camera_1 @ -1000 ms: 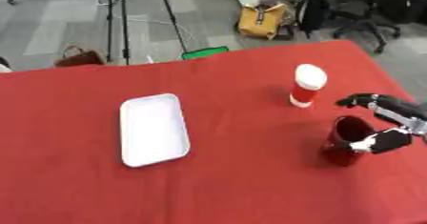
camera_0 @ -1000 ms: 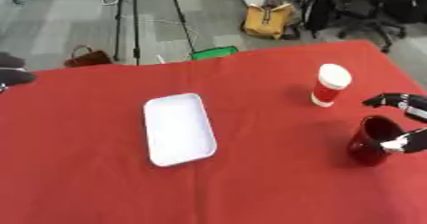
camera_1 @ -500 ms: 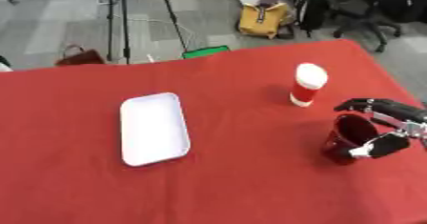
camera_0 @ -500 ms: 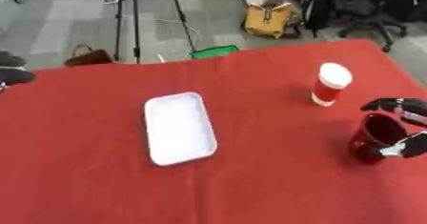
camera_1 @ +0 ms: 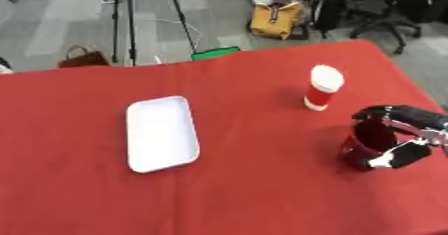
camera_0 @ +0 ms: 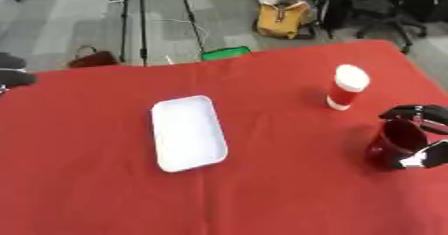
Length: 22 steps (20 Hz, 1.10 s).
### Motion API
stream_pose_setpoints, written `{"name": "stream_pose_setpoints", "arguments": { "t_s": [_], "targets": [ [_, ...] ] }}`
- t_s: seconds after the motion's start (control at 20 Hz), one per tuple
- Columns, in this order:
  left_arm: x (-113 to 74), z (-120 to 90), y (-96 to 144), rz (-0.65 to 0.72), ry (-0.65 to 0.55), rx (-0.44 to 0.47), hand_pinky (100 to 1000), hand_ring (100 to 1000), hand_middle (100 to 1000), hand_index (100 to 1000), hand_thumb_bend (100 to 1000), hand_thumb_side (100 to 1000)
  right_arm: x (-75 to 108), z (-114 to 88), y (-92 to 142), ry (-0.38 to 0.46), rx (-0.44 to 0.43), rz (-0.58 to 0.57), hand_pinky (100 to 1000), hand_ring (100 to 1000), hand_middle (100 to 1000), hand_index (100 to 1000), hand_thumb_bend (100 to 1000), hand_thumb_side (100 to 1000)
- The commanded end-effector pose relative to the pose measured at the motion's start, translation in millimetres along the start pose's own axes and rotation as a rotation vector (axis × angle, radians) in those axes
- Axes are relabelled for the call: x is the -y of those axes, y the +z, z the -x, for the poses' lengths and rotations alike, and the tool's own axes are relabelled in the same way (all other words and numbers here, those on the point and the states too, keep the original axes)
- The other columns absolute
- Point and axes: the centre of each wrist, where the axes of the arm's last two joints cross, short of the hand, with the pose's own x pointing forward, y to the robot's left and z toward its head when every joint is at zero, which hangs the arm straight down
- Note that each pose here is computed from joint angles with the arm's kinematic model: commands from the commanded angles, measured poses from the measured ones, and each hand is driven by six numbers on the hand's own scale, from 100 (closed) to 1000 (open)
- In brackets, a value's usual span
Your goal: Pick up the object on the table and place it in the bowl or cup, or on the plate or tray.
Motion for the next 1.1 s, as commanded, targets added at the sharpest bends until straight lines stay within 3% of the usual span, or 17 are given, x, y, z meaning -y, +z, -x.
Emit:
{"name": "stream_pose_setpoints", "arguments": {
  "t_s": [0.05, 0.35, 0.4, 0.55, 0.6, 0.65, 0.7, 0.75, 0.8, 0.95, 1.0, 1.1],
  "targets": [
    [-4.3, -7.2, -3.5, 0.021, -0.023, 0.026, 749, 653, 678, 786, 955, 686, 9.4, 12.4, 13.5, 0.134, 0.127, -0.227, 855, 881, 878, 937, 678, 608],
    [-4.1, -7.2, -3.7, 0.022, -0.022, 0.026, 749, 653, 679, 786, 955, 686, -0.5, 15.8, 14.0, 0.115, 0.114, -0.252, 789, 849, 875, 932, 673, 609],
    [-4.1, -7.2, -3.7, 0.022, -0.022, 0.026, 749, 653, 679, 786, 955, 686, -2.7, 16.6, 14.3, 0.106, 0.113, -0.251, 721, 805, 855, 920, 662, 603],
    [-4.1, -7.2, -3.9, 0.022, -0.022, 0.027, 749, 653, 679, 786, 955, 686, -5.5, 17.9, 14.7, 0.097, 0.109, -0.249, 721, 805, 855, 920, 662, 603],
    [-4.1, -7.3, -3.9, 0.022, -0.022, 0.028, 749, 653, 679, 786, 956, 686, -6.7, 18.2, 14.8, 0.092, 0.109, -0.245, 491, 671, 820, 899, 560, 489],
    [-4.1, -7.3, -4.0, 0.022, -0.022, 0.028, 749, 653, 679, 786, 956, 686, -7.8, 18.7, 15.0, 0.087, 0.108, -0.240, 460, 652, 817, 896, 540, 469],
    [-4.0, -7.3, -4.1, 0.022, -0.021, 0.028, 749, 653, 679, 786, 956, 687, -8.4, 18.9, 15.0, 0.083, 0.108, -0.234, 354, 592, 804, 880, 438, 363],
    [-4.0, -7.3, -4.1, 0.023, -0.021, 0.028, 749, 653, 679, 786, 956, 687, -8.8, 19.0, 15.1, 0.081, 0.108, -0.226, 354, 592, 804, 880, 438, 363],
    [-3.9, -7.3, -4.0, 0.023, -0.021, 0.028, 749, 653, 679, 786, 956, 687, -9.0, 19.0, 15.1, 0.079, 0.108, -0.218, 267, 540, 791, 871, 326, 234],
    [-3.9, -7.2, -3.8, 0.024, -0.021, 0.027, 749, 653, 679, 786, 956, 687, -9.4, 19.0, 15.2, 0.074, 0.110, -0.194, 253, 532, 788, 865, 302, 194],
    [-3.9, -7.2, -3.8, 0.023, -0.021, 0.027, 749, 653, 680, 786, 956, 687, -9.1, 18.7, 14.9, 0.073, 0.111, -0.183, 201, 508, 779, 854, 241, 100],
    [-4.0, -7.3, -3.9, 0.023, -0.021, 0.028, 749, 653, 680, 786, 955, 687, -7.8, 17.7, 14.1, 0.071, 0.117, -0.158, 181, 496, 771, 849, 242, 100]
  ]
}}
